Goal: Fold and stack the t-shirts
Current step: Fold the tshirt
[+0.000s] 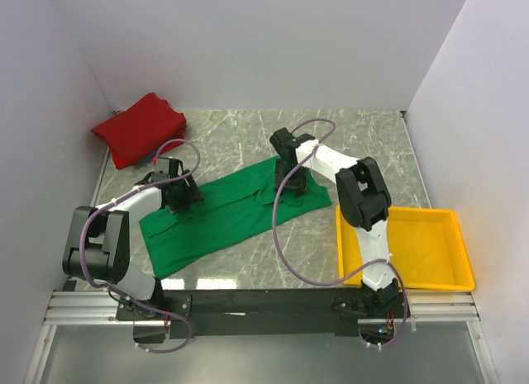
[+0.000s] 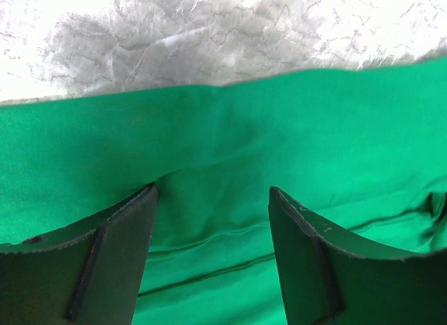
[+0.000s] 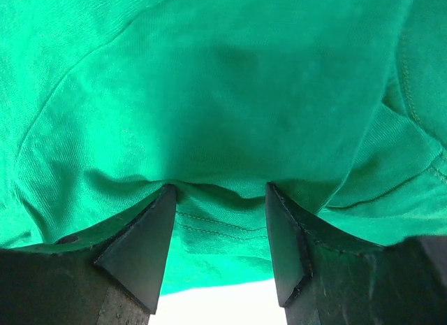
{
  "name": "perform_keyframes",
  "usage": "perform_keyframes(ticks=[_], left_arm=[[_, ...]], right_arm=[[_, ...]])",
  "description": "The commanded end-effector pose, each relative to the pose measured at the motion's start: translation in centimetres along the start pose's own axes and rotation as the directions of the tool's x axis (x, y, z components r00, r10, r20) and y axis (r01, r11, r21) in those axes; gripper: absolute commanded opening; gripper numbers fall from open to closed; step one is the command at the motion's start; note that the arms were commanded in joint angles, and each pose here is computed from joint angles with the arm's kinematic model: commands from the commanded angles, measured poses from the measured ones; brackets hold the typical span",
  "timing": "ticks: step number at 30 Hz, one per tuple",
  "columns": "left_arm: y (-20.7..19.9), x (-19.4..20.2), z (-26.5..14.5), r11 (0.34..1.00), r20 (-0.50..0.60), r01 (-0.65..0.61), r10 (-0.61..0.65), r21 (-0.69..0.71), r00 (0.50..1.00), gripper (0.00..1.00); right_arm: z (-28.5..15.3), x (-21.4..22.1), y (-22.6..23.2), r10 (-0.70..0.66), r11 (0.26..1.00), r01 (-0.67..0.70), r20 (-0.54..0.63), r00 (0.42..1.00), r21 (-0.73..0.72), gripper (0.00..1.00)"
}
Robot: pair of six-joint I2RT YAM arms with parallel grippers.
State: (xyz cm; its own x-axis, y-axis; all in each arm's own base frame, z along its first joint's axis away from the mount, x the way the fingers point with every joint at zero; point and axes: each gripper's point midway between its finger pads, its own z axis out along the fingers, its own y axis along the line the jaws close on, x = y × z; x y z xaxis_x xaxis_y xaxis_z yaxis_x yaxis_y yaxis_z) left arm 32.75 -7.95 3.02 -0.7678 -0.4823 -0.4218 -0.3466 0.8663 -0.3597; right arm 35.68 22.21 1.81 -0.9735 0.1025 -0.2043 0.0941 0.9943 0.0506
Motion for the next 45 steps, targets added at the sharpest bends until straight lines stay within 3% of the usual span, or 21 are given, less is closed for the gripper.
perform_keyframes(ticks=[1,11,17,23,27,32,36,45], left_arm=[[0.5,1.3,0.3,1.000,-0.051,-0.013,0.012,-0.012,0.999,0.71],[-2.3,1.2,-2.5,0.991,-0.040,0.011,-0.006,0.130,0.999,0.61],[-3.6,0.6,-4.8,0.979,-0.001,0.003,-0.003,0.204,1.000,0.62],[-3.2,-0.1,-6.4,0.982,0.056,-0.015,0.005,0.189,0.998,0.65],[-1.0,1.1,-5.6,0.995,0.039,0.003,-0.007,0.100,0.999,0.65],[0.6,1.8,-4.7,0.997,0.055,0.055,-0.057,0.047,0.997,0.65],[1.3,2.9,-3.9,0.996,0.039,0.082,-0.084,0.036,0.996,0.65],[3.0,4.9,-3.2,0.997,0.028,0.070,-0.071,0.018,0.997,0.64]], right_arm=[[1.5,-2.5,-0.9,0.029,0.998,-0.030,0.024,0.999,0.056,0.61],[1.8,-10.8,1.6,0.075,0.997,-0.075,0.087,0.993,-0.004,0.61],[2.3,-12.6,1.8,0.113,0.990,-0.104,0.098,0.989,-0.091,0.61],[-2.7,-14.9,4.4,0.032,0.959,0.038,0.243,0.969,-0.280,0.61],[-7.1,-16.3,4.9,-0.011,0.939,0.134,0.360,0.933,-0.318,0.61],[-11.1,-15.2,4.4,-0.043,0.923,0.191,0.401,0.915,-0.336,0.62],[-11.2,-12.7,4.2,-0.034,0.910,0.175,0.355,0.934,-0.375,0.62],[-6.4,-8.0,4.0,-0.041,0.915,0.127,0.224,0.974,-0.384,0.61]])
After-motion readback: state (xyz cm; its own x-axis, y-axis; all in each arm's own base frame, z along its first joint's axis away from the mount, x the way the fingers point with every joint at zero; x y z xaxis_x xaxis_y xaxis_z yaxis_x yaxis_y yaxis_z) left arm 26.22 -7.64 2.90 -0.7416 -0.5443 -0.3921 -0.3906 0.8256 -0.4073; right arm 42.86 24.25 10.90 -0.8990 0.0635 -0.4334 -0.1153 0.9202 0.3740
